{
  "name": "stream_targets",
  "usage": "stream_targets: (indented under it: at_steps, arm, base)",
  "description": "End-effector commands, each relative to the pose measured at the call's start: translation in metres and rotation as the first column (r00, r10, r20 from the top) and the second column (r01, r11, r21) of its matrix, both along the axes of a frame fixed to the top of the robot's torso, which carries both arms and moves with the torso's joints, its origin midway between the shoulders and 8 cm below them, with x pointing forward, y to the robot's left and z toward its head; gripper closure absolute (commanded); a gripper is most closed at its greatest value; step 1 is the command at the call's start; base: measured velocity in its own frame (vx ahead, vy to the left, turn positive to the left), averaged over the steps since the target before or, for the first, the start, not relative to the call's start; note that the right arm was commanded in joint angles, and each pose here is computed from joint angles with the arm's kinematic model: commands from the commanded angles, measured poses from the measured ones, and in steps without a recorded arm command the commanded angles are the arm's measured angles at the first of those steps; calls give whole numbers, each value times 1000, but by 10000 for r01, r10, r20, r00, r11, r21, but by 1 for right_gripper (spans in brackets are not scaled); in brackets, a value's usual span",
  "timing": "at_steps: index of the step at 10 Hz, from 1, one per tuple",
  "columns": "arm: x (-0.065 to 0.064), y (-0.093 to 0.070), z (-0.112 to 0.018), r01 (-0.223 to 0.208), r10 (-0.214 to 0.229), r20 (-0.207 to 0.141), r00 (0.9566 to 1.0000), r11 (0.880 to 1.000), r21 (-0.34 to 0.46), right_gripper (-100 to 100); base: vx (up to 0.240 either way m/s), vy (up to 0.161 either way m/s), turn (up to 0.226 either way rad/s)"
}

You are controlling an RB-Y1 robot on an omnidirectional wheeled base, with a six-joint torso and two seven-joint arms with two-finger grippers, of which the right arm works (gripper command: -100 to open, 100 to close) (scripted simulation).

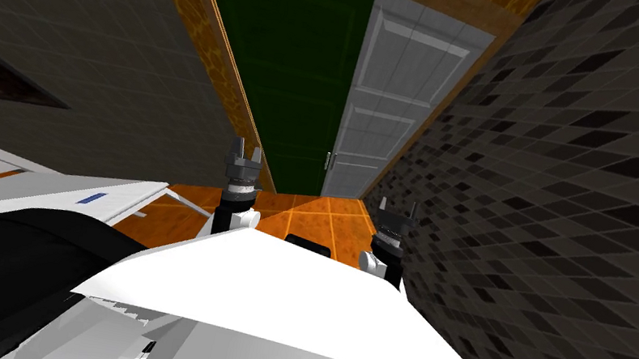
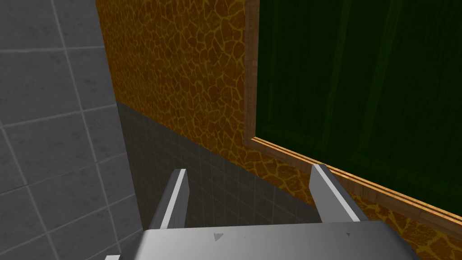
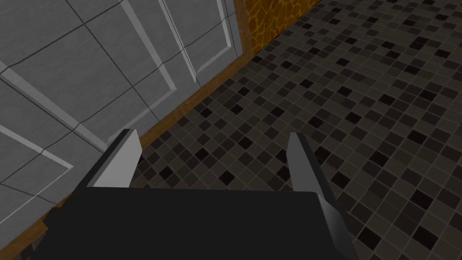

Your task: Pull the door open

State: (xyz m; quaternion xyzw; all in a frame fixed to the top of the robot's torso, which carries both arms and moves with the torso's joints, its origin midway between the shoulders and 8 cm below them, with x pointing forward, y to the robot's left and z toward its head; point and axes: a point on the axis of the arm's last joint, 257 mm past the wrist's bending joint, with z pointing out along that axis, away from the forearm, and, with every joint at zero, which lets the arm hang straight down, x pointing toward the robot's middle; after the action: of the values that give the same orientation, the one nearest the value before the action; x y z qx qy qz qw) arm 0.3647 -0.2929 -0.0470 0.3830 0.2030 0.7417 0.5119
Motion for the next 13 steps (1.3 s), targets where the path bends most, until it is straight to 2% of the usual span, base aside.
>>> stream_targets:
  at_steps: [1,4,7,10,13]
  arm:
    - [4,0,-12,-323,331,-192,9993,9986,407,-100]
    - [11,0,-37,-842,908,-531,9944,9897,1156,-100]
    - [18,-1,-63,-1296,1485,-846,9853,9719,1963,-100]
    - [23,-1,-90,-1655,2031,-1123,9727,9462,2781,-100]
    - [27,-3,-117,-1915,2546,-1360,9574,9128,3608,-100]
  base:
    - [90,31,79]
    - [105,20,86]
    - [103,9,88]
    - [99,14,94]
    - [103,13,84]
